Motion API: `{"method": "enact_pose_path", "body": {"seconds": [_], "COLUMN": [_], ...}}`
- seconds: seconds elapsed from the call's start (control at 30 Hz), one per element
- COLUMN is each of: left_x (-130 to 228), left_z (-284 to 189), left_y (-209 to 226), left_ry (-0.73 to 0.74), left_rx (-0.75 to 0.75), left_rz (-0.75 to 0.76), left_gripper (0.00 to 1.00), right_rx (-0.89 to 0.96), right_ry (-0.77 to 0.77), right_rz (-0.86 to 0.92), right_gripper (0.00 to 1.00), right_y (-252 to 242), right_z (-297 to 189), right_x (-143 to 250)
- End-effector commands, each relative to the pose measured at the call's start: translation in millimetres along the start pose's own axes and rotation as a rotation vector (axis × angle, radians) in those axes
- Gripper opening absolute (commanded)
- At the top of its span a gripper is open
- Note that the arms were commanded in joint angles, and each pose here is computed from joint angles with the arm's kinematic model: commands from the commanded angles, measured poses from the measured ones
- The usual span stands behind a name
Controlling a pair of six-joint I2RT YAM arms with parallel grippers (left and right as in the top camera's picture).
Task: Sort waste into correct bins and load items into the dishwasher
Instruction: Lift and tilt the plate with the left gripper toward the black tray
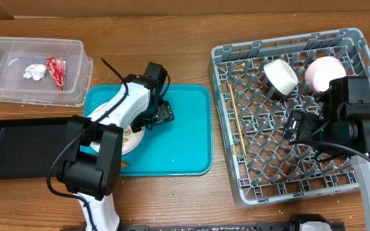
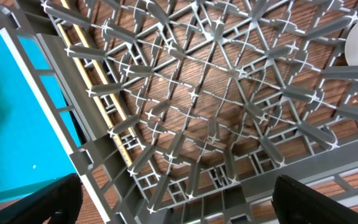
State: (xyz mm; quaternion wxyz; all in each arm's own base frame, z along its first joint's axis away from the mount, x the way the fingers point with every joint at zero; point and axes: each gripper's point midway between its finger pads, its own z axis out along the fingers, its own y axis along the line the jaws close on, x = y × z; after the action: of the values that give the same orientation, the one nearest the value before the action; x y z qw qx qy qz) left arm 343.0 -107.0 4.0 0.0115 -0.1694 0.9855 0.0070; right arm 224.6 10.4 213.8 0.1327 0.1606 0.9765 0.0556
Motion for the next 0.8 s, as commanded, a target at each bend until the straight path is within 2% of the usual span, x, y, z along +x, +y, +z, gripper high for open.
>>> {"method": "enact_pose_path", "body": {"seconds": [0.0,0.33,0.43,0.77], "left_x": [11.8,10.7,11.4,11.4], "left_z": [18.6,18.2,18.1,18.1], "left_y": [7.8,15.0,15.6,15.6], "left_ry": [0.064,0.055,0.057,0.057], "left_rx": [-0.039,-0.078,-0.081,-0.081], "left_rz": [0.043,0.082,0.081,0.081], "left_gripper": [0.79,0.47,0.33,0.11], "right_rx": [0.001,0.001,0.001,0.001], "right_ry": [-0.005,-0.005,-0.005,-0.004], "right_rz": [-0.006,-0.006,-0.006,-0.005], "right_gripper": [1.00,1.00,1.00,1.00], "right_y": [-0.7,-0.7,-0.7,-0.7], "right_z": [0.3,0.3,0.3,0.3], "right_x": [-0.3,-0.3,-0.3,-0.2]}}
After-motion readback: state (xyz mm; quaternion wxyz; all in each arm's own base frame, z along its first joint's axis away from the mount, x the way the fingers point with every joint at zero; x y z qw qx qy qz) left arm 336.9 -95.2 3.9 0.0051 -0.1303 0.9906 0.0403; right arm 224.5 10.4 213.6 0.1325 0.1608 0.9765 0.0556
